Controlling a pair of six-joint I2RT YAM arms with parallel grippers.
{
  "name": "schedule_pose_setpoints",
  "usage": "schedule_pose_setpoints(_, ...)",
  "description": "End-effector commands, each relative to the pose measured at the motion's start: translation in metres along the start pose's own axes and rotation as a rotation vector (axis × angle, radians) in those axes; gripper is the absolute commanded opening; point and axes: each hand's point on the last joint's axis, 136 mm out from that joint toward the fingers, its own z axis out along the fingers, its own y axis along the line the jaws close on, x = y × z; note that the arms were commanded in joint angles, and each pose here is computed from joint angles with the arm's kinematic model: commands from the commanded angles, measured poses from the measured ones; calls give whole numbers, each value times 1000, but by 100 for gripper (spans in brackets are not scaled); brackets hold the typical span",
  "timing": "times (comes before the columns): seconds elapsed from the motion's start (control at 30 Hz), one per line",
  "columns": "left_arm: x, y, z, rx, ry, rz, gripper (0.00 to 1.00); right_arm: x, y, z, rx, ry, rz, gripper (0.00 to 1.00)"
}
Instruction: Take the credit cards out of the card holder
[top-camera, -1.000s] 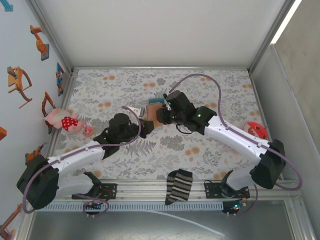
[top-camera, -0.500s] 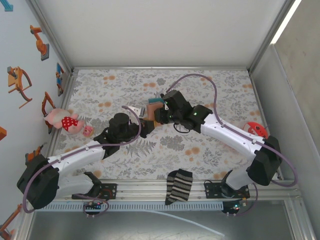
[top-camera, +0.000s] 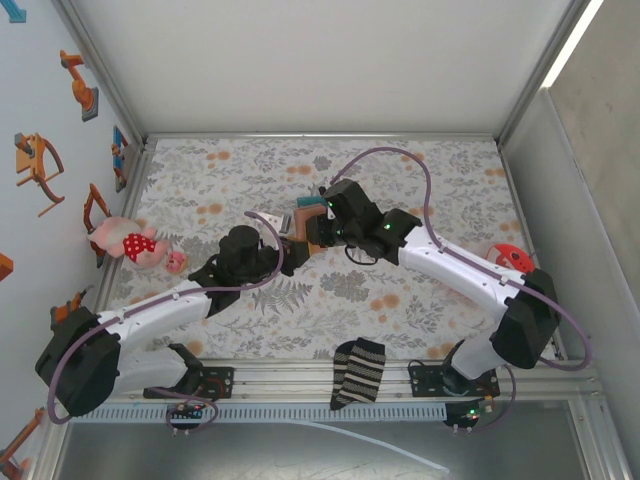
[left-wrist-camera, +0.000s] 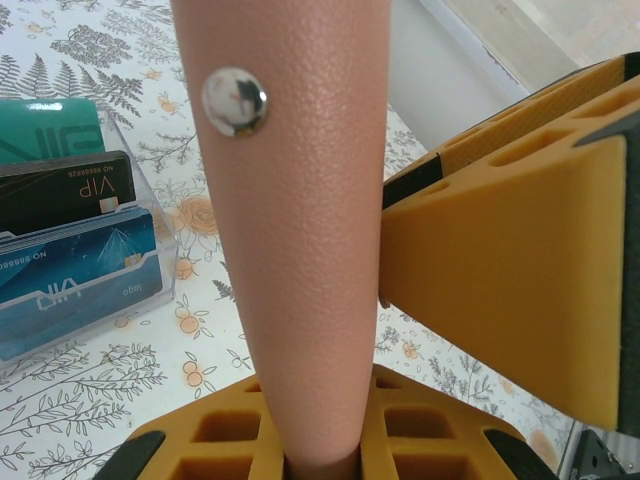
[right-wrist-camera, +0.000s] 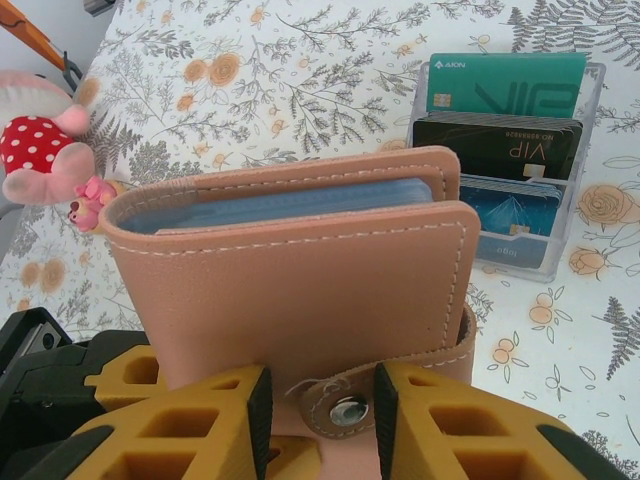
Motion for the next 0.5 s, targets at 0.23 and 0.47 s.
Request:
schedule_pose_setpoints(0.23, -35, -27, -3, 80, -101, 56, 0, 8, -9, 9, 61, 28, -5, 28)
schedule_pose_setpoints(0.47, -35, -26, -4, 77, -103, 58, 0, 9, -15, 4, 85, 16, -9, 21)
